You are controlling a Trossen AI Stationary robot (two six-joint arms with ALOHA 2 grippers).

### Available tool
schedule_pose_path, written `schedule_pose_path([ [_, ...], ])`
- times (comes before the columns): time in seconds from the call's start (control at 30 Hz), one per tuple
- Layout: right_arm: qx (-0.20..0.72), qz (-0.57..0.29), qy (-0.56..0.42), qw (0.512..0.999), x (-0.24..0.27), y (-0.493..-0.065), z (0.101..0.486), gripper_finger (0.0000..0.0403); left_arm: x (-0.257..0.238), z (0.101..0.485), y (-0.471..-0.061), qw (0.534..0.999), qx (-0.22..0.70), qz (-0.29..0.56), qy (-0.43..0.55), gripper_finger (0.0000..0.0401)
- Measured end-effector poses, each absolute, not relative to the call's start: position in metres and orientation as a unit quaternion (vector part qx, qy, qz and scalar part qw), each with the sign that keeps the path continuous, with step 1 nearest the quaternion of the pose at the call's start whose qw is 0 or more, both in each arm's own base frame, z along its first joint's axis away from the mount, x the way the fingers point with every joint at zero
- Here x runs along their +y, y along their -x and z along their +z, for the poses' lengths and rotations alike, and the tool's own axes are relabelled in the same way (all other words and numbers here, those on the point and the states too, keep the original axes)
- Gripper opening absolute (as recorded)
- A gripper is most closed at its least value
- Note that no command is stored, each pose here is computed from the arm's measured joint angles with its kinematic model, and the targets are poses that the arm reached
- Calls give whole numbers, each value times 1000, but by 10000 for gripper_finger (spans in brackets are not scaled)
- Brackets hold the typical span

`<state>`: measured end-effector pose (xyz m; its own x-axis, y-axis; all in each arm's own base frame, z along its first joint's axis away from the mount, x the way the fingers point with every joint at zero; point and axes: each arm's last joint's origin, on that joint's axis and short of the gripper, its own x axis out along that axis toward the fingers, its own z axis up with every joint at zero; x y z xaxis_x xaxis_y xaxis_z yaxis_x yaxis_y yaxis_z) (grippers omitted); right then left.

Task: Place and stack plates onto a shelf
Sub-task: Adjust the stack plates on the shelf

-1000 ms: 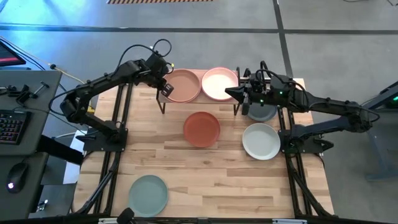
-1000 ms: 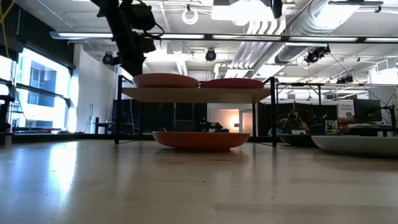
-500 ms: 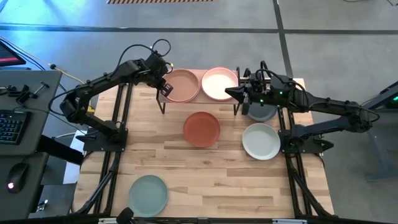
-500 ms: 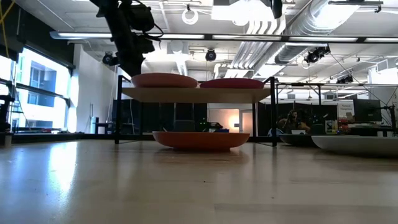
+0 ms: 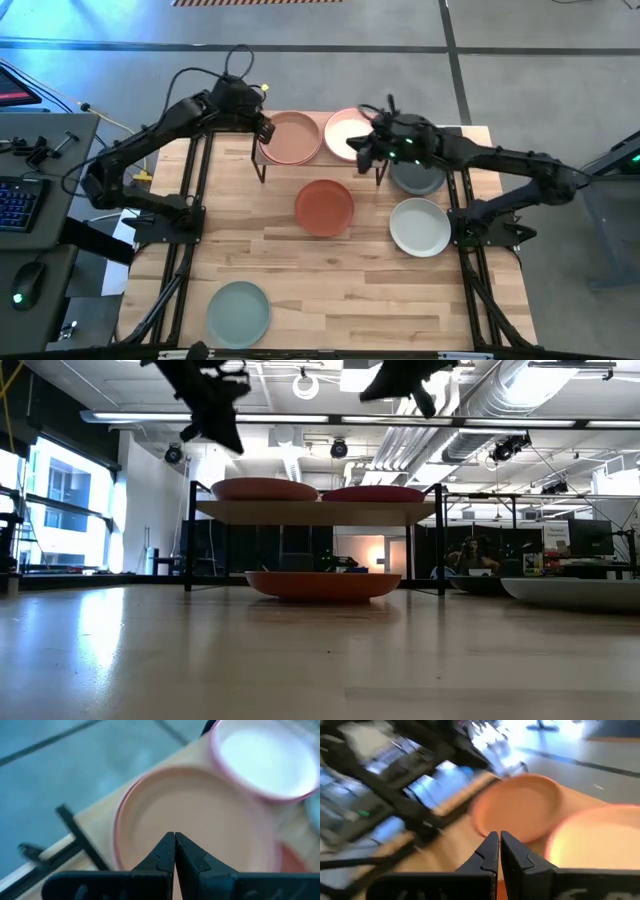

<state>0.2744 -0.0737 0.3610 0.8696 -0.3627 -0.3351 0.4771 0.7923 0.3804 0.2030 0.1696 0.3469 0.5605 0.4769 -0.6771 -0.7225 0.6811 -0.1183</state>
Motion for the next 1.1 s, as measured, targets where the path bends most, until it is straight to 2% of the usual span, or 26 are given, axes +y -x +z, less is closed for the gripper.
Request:
schedule_pose_path([
  [0.1, 211, -295, -200, 910, -83, -277, 358, 0, 158, 364, -199, 887, 263, 331, 187, 0],
  [0.23, 303, -404, -143, 851, -94, -258, 362, 0, 141, 386, -193, 914, 200, 313, 165, 0],
  [0.4, 366, -440, -146, 807, -110, -216, 343, 0, 124, 407, -185, 935, 133, 295, 144, 0],
  [0.53, 298, -458, -168, 821, -113, -179, 325, 0, 114, 418, -179, 945, 101, 281, 133, 0],
  [0.7, 185, -381, -184, 887, -117, -160, 289, 0, 103, 430, -174, 956, 58, 261, 120, 0],
  [0.87, 110, -412, -200, 882, -125, -151, 242, 0, 93, 439, -170, 965, 22, 231, 124, 0],
  [0.97, 52, -391, -188, 900, -128, -149, 225, 0, 88, 443, -168, 967, 10, 221, 124, 0],
  [1.1, 34, -390, -181, 902, -133, -140, 208, 0, 83, 447, -168, 971, -10, 194, 139, 0],
])
